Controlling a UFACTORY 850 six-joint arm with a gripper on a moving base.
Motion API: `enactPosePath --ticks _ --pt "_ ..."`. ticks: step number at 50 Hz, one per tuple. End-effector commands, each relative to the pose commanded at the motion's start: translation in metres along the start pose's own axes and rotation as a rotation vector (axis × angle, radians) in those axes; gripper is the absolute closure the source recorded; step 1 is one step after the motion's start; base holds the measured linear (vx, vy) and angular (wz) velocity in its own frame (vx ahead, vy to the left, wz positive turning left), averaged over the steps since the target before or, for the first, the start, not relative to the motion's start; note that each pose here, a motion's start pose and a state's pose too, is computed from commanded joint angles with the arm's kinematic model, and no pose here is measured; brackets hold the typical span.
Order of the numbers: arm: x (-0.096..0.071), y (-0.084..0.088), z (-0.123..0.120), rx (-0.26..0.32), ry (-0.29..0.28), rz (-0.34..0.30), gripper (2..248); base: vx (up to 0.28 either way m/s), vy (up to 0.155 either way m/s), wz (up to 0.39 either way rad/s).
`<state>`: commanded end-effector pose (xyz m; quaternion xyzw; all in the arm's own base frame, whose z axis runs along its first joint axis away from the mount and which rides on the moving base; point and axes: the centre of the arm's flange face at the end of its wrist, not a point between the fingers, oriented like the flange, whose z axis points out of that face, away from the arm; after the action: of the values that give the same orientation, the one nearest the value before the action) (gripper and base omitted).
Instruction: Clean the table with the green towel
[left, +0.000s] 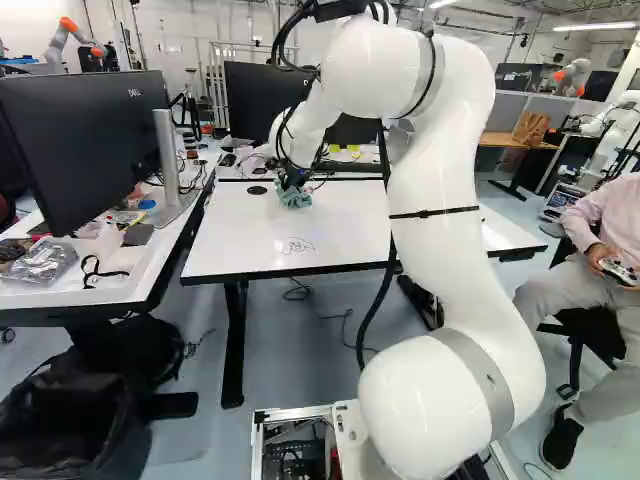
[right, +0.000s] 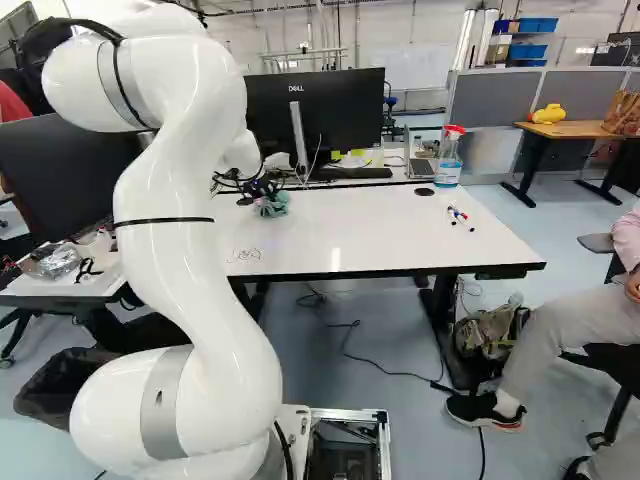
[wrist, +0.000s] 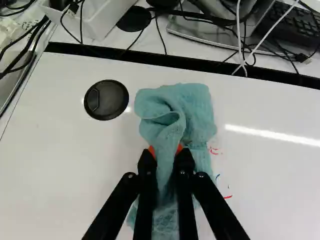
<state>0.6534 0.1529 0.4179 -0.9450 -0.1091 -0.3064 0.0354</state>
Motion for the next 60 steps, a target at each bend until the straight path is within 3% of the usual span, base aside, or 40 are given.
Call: enactPosePath --ticks 14,24,60 --pt "-0.018 -0.009 -0.015 0.008 -0.019 -0.011 203 0.000 0.000 0.000" --pt "-0.030 -0.005 -0.026 0.004 -0.032 -0.006 203 0.000 0.000 0.000" --pt "-0.046 0.054 -0.039 -0.050 -0.046 0.073 203 0.000 0.000 0.000"
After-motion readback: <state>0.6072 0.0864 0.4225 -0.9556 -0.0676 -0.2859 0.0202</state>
